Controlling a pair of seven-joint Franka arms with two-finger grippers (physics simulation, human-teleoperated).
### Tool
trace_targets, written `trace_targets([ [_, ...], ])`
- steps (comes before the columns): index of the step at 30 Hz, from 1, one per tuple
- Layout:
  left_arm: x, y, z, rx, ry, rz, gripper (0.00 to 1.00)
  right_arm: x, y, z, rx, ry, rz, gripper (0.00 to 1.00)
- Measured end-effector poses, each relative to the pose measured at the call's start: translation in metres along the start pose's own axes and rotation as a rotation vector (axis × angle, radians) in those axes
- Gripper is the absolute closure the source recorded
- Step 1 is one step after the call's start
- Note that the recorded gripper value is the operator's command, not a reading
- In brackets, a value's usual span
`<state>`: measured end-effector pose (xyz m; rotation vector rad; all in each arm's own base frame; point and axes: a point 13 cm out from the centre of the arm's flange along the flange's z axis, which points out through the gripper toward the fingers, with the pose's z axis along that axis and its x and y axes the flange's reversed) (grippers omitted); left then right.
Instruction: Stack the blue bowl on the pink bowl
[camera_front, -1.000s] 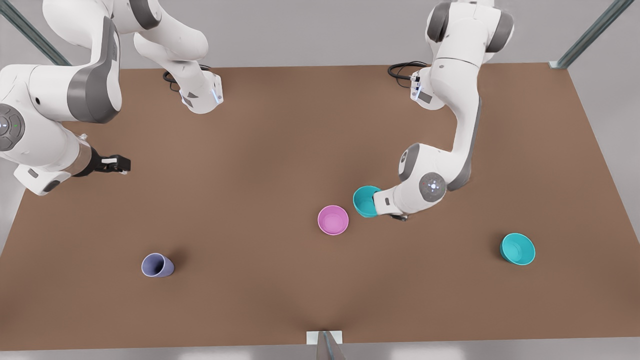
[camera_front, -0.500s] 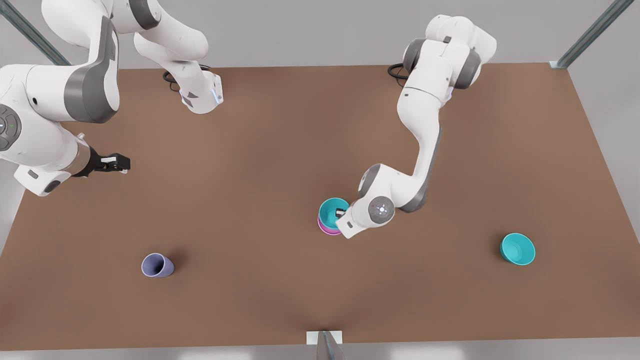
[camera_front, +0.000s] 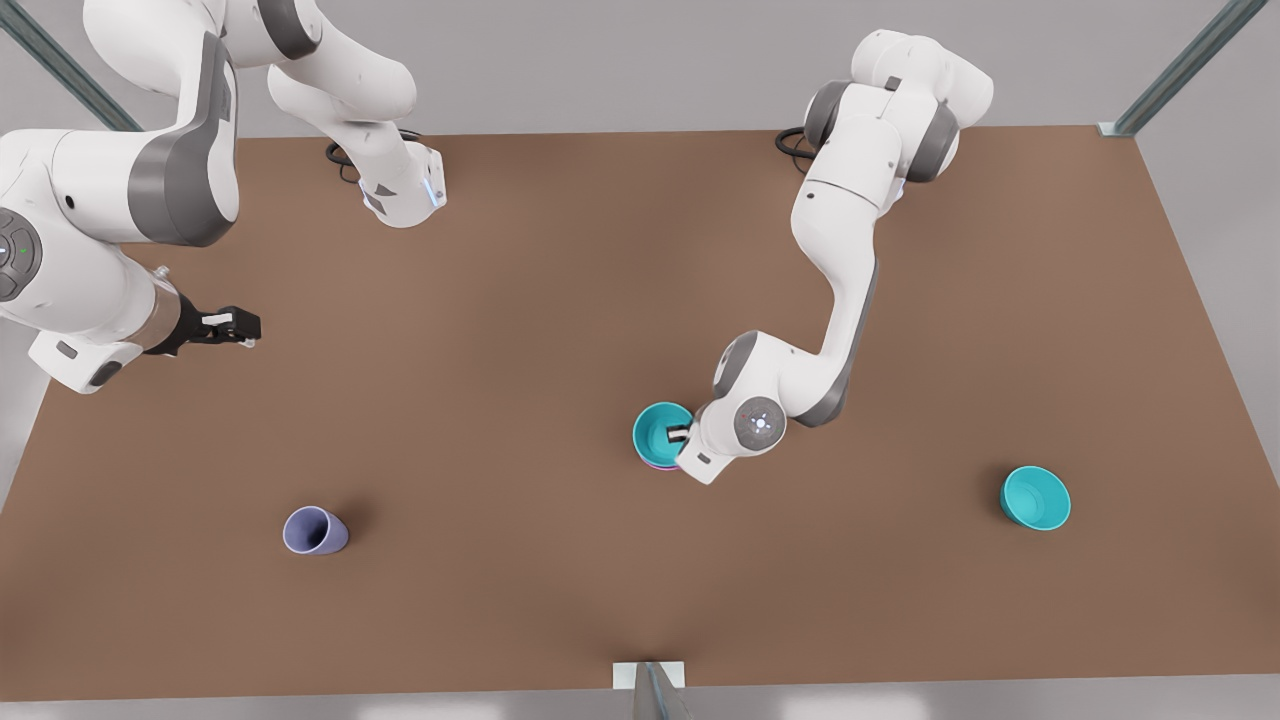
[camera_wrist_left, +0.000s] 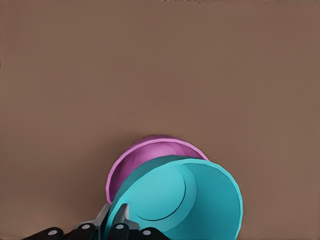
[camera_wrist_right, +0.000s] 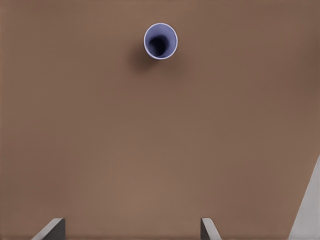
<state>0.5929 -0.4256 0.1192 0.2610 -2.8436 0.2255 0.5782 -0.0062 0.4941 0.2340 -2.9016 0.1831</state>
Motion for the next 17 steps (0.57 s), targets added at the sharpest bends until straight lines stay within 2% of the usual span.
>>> trace_targets([
  [1, 0.0, 0.0, 0.001, 0.002, -0.001, -0.012, 0.65, 0.0, 0.0, 0.0, 0.0, 0.0, -0.001, 0.0],
  [2, 0.0, -0.001, 0.001, 0.004, -0.001, -0.024, 0.0, 0.0, 0.0, 0.0, 0.0, 0.0, -0.002, 0.0],
  [6, -0.003, 0.0, -0.024, 0.035, -0.008, -0.061, 0.0, -0.001, 0.0, 0.0, 0.0, -0.001, -0.004, 0.0],
  [9, -0.021, 0.096, -0.207, 0.018, -0.106, -0.115, 0.0, -0.001, 0.0, 0.0, 0.0, -0.001, -0.006, 0.0],
  [11, -0.007, 0.172, -0.296, -0.064, -0.158, -0.124, 0.0, -0.001, 0.0, 0.001, -0.001, -0.001, -0.007, 0.0],
  [14, 0.03, 0.253, -0.391, -0.146, -0.204, -0.115, 0.0, -0.001, 0.0, 0.001, -0.001, -0.001, -0.009, 0.0],
  [17, 0.058, 0.285, -0.413, -0.208, -0.16, -0.076, 0.0, -0.002, 0.001, 0.001, -0.002, -0.001, -0.011, 0.0],
])
